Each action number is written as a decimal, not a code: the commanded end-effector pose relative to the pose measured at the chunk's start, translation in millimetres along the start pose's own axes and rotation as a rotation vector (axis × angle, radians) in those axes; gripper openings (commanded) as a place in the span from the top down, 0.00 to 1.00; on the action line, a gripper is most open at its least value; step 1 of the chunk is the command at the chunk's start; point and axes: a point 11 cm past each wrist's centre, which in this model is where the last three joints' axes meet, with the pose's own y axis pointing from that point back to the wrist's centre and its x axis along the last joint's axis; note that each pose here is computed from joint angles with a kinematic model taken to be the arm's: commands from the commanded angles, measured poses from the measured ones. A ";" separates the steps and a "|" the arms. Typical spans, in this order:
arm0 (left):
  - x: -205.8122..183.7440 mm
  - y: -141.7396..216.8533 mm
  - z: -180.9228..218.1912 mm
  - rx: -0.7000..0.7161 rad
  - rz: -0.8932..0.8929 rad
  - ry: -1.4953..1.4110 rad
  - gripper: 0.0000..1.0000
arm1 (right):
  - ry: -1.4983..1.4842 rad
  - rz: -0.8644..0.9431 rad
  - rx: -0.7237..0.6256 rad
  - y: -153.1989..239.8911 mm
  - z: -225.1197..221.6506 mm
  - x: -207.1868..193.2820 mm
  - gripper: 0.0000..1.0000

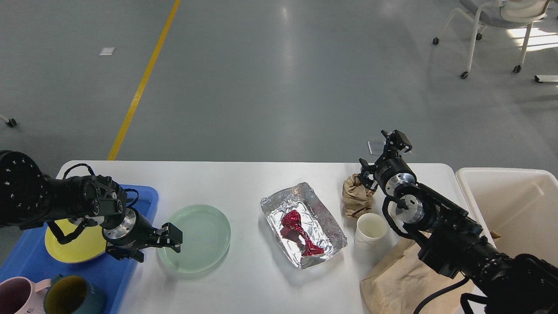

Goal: Tidy desktop
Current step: 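Move the left gripper to the green saucer rim and grasp it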

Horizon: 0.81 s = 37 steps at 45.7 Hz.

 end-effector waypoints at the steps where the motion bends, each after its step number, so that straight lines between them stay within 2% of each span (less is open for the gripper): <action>1: 0.7 -4.6 0.7 -0.007 0.034 -0.002 0.05 | 0.000 0.000 0.000 0.0 0.2 -0.3 0.00; 37: -5.6 -18.7 4.9 -0.033 0.066 0.006 0.08 | 0.000 0.001 0.001 0.0 -0.3 0.4 0.00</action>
